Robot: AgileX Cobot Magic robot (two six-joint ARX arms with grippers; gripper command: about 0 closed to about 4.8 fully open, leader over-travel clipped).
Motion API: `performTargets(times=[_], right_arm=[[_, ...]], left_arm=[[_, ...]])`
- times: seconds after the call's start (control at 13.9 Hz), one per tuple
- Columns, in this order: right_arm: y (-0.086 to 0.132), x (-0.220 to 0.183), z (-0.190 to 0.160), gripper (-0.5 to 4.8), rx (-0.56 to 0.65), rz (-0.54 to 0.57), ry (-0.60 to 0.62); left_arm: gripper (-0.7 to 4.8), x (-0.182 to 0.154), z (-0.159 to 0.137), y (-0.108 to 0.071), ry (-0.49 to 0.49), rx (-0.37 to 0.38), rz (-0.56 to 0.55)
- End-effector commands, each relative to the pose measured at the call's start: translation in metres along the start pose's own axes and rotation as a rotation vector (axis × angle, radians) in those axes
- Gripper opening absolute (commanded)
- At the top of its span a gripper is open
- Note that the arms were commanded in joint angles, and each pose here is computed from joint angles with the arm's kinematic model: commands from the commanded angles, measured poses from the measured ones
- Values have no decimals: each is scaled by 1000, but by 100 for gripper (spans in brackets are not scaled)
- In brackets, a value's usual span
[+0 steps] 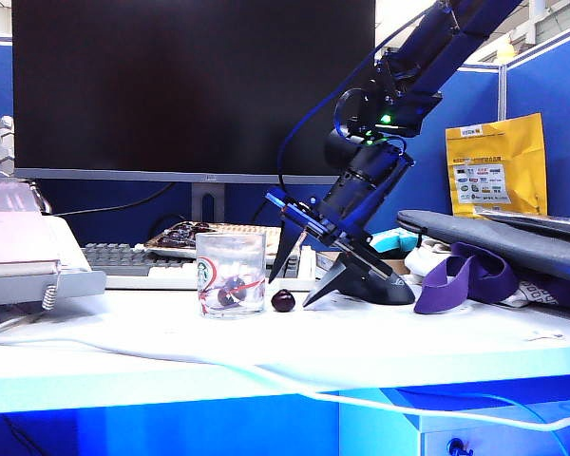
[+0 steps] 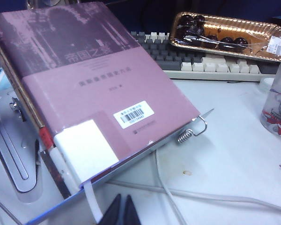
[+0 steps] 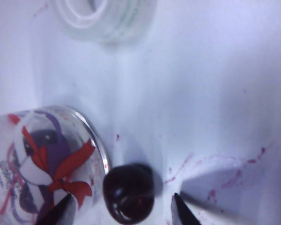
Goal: Pick up the cherry on the right side of the glass and put it inside the glass.
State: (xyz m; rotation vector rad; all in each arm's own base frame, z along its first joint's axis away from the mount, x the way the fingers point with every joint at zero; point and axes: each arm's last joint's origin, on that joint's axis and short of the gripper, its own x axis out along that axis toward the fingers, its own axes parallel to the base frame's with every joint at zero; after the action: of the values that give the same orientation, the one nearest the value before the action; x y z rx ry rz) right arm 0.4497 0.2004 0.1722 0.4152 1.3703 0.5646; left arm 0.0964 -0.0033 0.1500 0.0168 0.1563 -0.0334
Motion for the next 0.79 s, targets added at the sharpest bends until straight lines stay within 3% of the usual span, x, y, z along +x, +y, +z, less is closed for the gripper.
performTargets(times=[0.07, 0.43, 0.79], right_arm=[[3, -1, 2, 274, 2, 11, -16], [7, 2, 1, 259, -8, 16, -21], [1, 12, -2, 197, 12, 1, 18]], left_arm=[[-5, 0, -1, 0, 9, 4, -3], [-5, 0, -1, 0, 9, 4, -3], [-5, 0, -1, 0, 9, 4, -3]])
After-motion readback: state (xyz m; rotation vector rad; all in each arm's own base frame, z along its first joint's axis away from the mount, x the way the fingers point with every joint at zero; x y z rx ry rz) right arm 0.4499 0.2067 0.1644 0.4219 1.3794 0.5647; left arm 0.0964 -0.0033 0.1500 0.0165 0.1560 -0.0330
